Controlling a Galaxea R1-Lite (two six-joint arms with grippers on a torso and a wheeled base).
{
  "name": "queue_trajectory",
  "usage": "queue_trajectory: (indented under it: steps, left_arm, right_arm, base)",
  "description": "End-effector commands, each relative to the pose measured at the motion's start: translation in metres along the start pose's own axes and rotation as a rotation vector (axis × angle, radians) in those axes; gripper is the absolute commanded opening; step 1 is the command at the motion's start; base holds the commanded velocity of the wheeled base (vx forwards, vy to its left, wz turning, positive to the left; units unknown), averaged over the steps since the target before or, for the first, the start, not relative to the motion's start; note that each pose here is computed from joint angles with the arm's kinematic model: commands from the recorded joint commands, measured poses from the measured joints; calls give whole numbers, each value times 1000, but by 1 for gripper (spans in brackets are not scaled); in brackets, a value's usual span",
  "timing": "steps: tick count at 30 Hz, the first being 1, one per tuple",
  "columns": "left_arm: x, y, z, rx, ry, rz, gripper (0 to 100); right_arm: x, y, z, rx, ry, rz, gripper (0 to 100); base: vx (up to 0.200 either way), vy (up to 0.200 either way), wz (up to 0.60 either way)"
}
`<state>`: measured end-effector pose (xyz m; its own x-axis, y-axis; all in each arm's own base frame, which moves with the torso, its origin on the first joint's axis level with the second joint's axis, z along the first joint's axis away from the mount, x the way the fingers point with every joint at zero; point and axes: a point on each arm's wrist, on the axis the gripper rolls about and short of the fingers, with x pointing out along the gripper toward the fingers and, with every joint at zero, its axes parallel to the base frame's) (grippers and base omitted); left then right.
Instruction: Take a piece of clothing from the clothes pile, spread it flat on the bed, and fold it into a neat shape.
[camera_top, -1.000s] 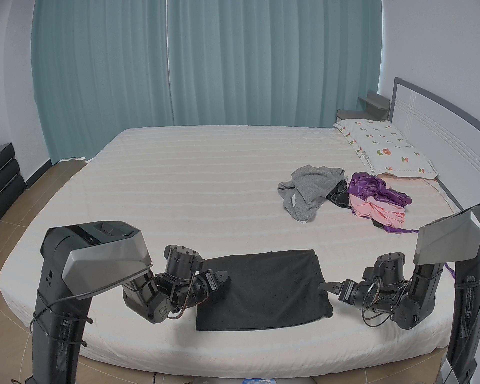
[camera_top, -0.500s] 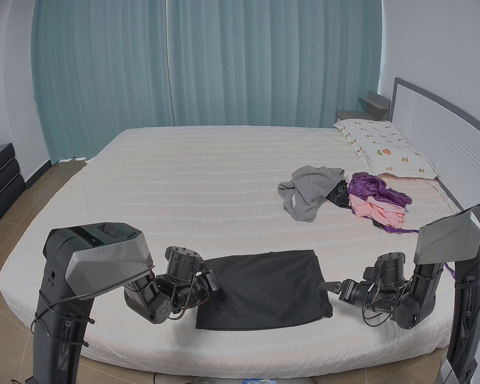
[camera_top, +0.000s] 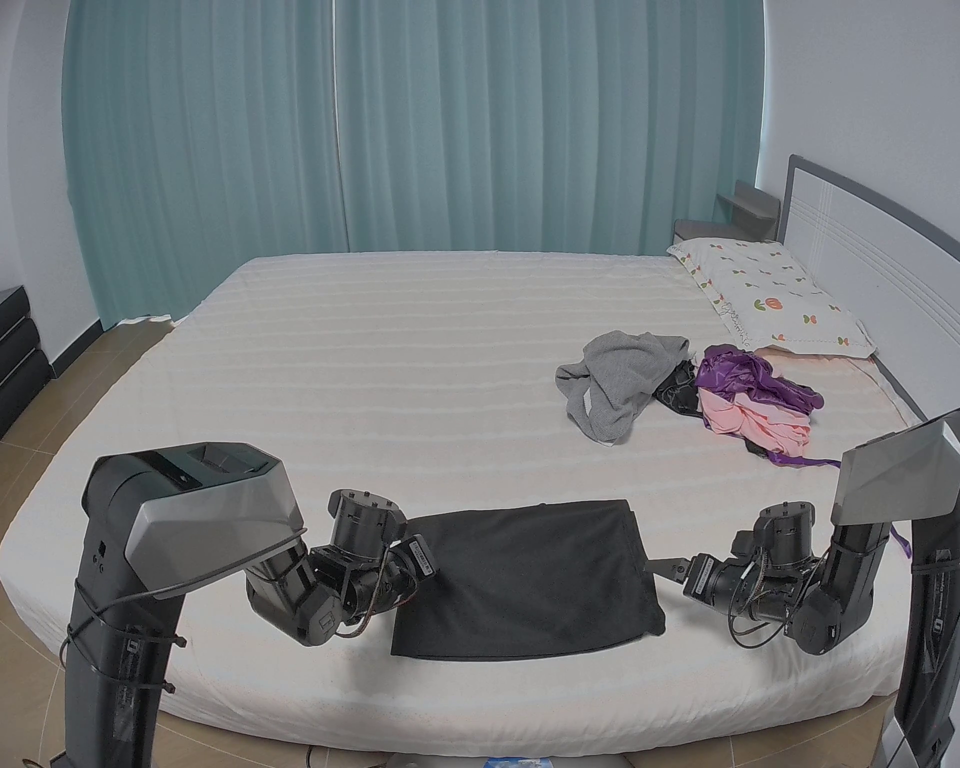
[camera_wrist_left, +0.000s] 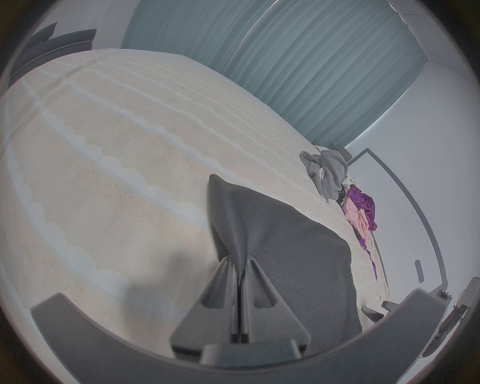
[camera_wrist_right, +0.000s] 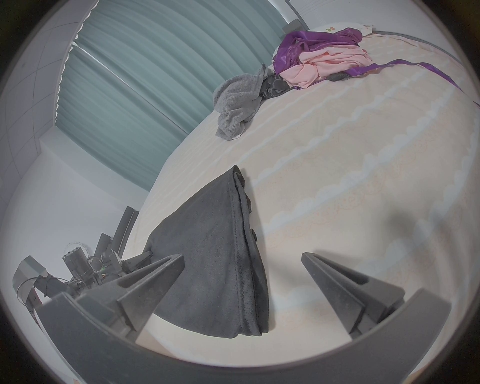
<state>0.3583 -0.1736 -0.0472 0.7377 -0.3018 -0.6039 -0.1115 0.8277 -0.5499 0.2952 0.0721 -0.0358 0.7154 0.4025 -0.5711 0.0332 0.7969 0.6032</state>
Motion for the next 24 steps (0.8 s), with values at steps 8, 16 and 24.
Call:
queue_trajectory:
  steps: [8, 16, 24]
  left_arm:
    - [-2, 0, 3, -14, -8, -1, 0]
    - [-6, 0, 4, -32, -10, 3, 0]
    - [-10, 1, 7, -47, -14, 4, 0]
  right_arm:
    - [1, -2, -1, 4, 5, -4, 100]
    - [1, -2, -1, 4, 5, -4, 100]
    - [1, -2, -1, 4, 4, -3, 100]
  base:
    - [0, 0, 0]
    - [0, 125, 0]
    - [0, 200, 0]
